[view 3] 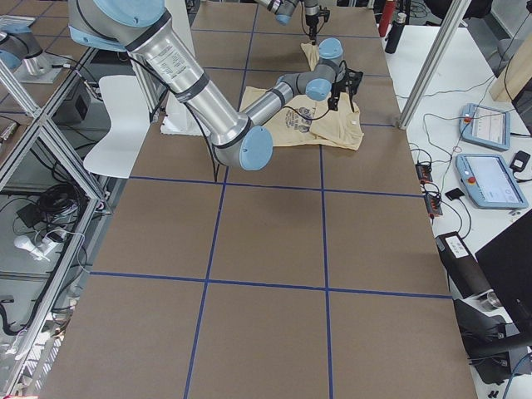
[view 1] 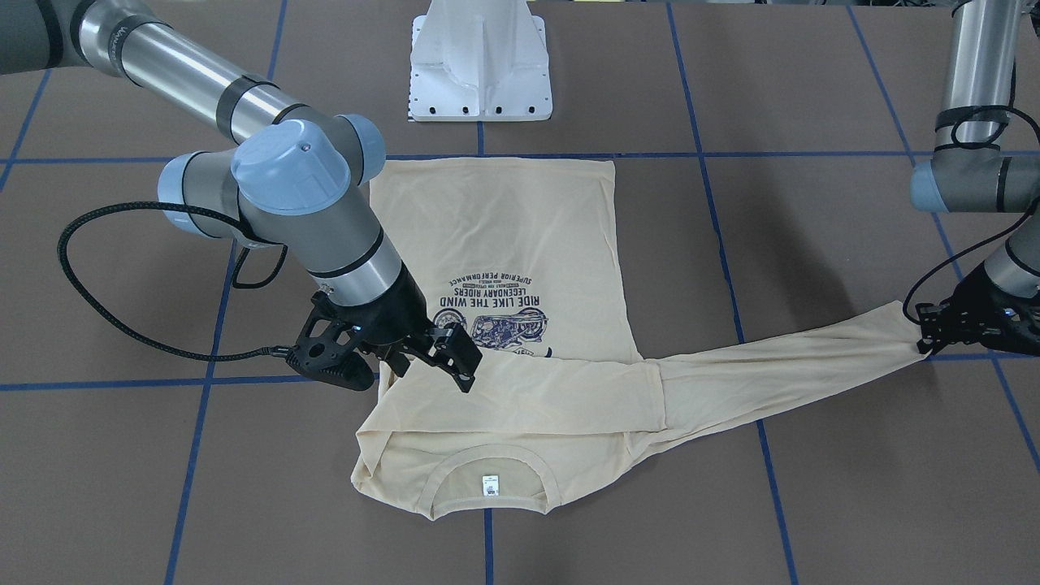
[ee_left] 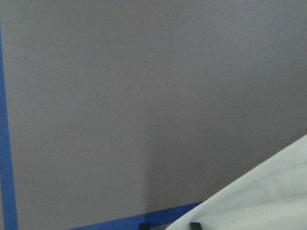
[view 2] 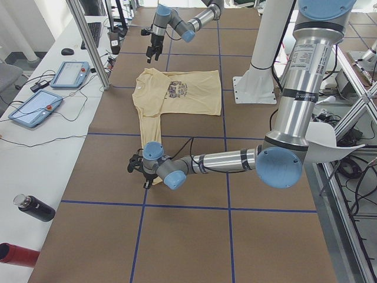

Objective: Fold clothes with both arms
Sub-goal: 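Release the sleeve with the right gripper while the left gripper reaches the other cuff, then fold the other sleeve with the left gripper across the shirt toward the collar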

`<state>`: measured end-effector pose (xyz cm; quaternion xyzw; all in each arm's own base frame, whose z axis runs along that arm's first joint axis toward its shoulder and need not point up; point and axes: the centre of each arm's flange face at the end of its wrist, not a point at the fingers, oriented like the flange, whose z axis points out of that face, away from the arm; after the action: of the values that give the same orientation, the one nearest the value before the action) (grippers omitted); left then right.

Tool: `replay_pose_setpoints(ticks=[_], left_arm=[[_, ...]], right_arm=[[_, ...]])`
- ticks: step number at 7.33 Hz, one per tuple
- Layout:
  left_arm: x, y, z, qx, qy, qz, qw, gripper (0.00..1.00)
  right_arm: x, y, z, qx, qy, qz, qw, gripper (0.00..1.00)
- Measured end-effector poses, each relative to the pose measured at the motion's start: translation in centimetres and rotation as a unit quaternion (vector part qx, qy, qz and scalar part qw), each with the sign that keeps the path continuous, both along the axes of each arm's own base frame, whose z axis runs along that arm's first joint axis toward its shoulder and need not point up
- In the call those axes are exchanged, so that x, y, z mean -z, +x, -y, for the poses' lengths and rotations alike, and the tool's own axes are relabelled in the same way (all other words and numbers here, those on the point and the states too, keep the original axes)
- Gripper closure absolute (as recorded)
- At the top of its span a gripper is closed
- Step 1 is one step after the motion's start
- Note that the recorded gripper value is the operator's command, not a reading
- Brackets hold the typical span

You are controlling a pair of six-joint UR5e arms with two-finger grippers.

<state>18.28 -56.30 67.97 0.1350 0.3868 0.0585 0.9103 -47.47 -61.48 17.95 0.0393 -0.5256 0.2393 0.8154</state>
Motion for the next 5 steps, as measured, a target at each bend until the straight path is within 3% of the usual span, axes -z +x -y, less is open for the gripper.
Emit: replay_pose_setpoints(ticks=[3, 5], left_arm=[[5.6, 1.2, 0.3, -0.03, 0.003, -0.058, 0.9979, 1.0], [17.0, 3.5, 3.1, -0.002, -0.013, -0.107, 0.9942, 1.0]], right_arm=[[-1.8, 0.7, 0.0, 0.005, 0.0, -0.007, 1.0, 0.01], [-7.6, 5.1, -0.1, 0.035, 0.037, -0.039, 0.9979, 0.01]])
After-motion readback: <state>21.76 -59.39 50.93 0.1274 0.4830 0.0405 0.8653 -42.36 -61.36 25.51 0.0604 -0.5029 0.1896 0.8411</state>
